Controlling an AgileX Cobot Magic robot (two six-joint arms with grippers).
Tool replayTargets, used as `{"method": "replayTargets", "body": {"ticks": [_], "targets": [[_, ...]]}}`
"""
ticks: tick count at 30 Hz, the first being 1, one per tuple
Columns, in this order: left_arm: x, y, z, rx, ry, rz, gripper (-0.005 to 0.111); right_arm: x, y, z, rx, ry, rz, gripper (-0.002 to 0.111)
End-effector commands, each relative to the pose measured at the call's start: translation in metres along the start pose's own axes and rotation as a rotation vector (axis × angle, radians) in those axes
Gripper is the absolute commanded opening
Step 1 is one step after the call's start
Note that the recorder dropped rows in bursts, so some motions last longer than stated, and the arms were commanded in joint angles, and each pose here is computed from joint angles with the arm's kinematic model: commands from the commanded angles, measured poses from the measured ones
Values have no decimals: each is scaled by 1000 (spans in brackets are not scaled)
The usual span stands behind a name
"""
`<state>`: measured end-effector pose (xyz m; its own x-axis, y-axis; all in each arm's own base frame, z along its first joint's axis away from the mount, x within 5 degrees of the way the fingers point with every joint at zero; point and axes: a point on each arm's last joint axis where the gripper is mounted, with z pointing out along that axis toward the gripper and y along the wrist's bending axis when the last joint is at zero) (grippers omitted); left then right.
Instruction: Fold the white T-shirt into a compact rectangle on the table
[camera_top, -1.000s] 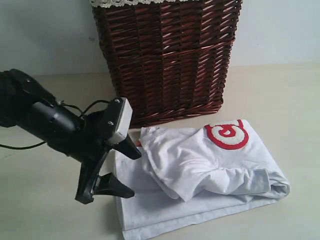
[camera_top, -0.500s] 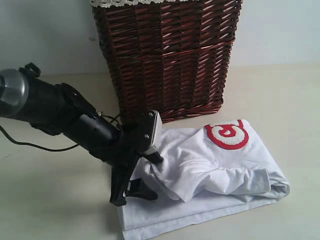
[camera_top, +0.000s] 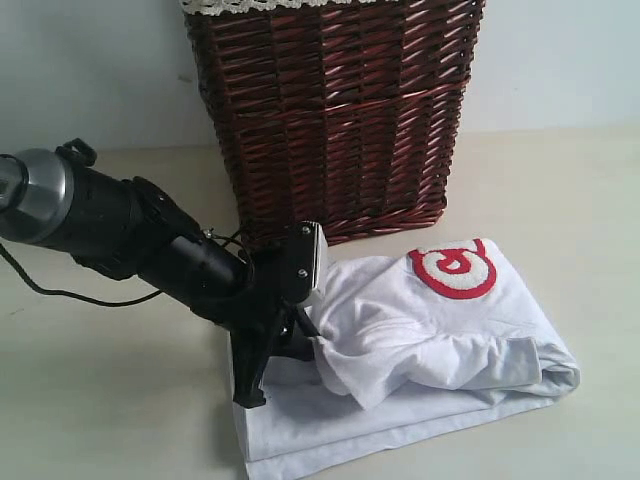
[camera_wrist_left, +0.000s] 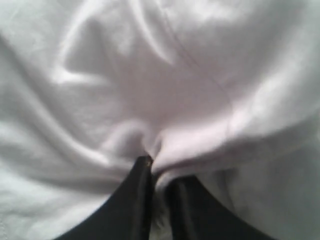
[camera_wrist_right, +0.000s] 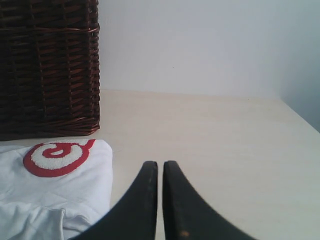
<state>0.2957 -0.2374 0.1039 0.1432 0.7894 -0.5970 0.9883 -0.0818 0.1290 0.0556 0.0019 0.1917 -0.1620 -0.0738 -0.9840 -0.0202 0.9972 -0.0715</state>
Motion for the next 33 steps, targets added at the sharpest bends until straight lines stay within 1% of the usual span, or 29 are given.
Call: {"method": "replayTargets", "body": {"ticks": [1,6,10,13,15,18,19,23,27,29,33], "targets": [[-4,1,-2,-8,-10,5,0,1,0,0,5,-5,0,6],[-16,5,-20,-54,-36,30,0,1,0,0,5,-5,0,6],[-32,8,-51,-99,-91,59,0,1,0,0,5,-5,0,6],[-41,6,-74,-78,-150,46,0,1,0,0,5,-5,0,6],[-43,2,-86,-20,-186,-13,0,1,0,0,5,-5,0,6],[-32,-7,-96,115,-175,-109,0,1,0,0,5,-5,0,6],[-26,-9,-97,136,-164,-137,0,1,0,0,5,-5,0,6],[1,-22,-92,171,-124,-226,0,1,0,0,5,-5,0,6],[12,-22,-95,154,-136,-275,0,1,0,0,5,-5,0,6],[13,-21,-96,145,-141,-278,0,1,0,0,5,-5,0,6],[12,-21,-100,135,-137,-190,0,1,0,0,5,-5,0,6]]}}
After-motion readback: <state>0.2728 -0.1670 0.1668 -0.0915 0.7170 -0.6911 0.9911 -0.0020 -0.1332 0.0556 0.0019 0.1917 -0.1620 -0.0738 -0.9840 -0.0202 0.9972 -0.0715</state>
